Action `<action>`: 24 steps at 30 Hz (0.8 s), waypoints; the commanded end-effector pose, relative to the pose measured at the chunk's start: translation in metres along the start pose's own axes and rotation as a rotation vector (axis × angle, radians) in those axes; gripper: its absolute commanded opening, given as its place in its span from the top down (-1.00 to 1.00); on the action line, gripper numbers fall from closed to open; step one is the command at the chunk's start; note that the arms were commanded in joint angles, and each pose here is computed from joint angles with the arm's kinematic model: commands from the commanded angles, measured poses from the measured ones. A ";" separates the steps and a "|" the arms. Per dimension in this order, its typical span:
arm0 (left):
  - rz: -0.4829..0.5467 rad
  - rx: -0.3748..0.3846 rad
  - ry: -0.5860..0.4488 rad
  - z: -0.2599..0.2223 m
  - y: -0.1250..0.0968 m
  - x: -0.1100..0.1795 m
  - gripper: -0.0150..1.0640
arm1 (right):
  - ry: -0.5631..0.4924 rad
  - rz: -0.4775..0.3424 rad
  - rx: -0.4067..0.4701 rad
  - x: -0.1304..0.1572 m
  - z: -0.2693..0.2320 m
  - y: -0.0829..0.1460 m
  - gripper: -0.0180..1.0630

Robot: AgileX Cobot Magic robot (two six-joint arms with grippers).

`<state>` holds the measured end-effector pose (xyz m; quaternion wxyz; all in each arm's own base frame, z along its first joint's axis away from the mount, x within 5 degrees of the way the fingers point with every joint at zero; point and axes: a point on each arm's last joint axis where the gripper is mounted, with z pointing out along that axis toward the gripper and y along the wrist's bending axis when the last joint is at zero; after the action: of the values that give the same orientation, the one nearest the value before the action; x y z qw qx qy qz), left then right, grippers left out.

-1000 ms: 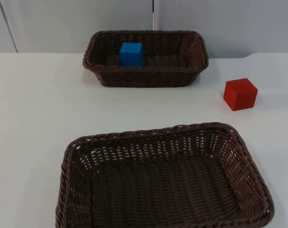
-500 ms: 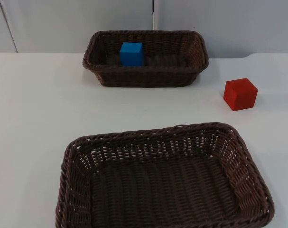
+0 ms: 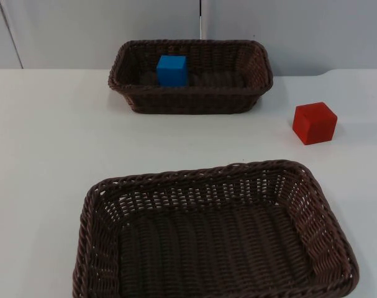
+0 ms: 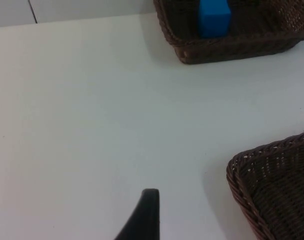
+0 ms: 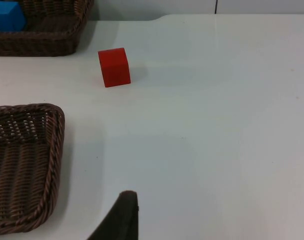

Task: Pick up one cube with the left hand and place it into the upper basket. Pick up one cube with the right hand and place it into the lower basket.

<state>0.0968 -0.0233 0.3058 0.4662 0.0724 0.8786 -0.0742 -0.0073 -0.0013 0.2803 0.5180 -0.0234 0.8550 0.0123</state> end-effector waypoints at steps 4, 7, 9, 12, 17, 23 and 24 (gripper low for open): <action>-0.008 -0.001 -0.023 -0.001 0.000 -0.001 -0.64 | -0.009 0.001 0.011 0.000 0.000 0.000 -0.98; -0.008 -0.001 -0.023 -0.001 0.000 -0.001 -0.64 | -0.009 0.001 0.011 0.000 0.000 0.000 -0.98; -0.008 -0.001 -0.025 -0.001 0.000 -0.001 -0.64 | -0.009 0.001 0.011 0.000 0.000 0.000 -0.98; -0.008 -0.001 -0.025 -0.001 0.000 -0.001 -0.64 | -0.009 0.001 0.011 0.000 0.000 0.000 -0.98; -0.008 -0.001 -0.025 -0.001 0.000 -0.001 -0.64 | -0.006 -0.005 0.024 0.000 0.000 -0.001 -0.98; -0.010 0.001 -0.025 -0.001 0.000 -0.001 -0.64 | 0.100 -0.007 0.023 -0.010 0.015 -0.001 -0.98; -0.010 0.001 -0.025 -0.001 0.000 -0.001 -0.64 | 0.124 -0.007 0.023 -0.013 0.018 -0.001 -0.98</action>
<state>0.0974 -0.0235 0.3068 0.4719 0.0721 0.8755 -0.0750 0.0065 -0.0014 0.2804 0.4803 -0.0241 0.8768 0.0056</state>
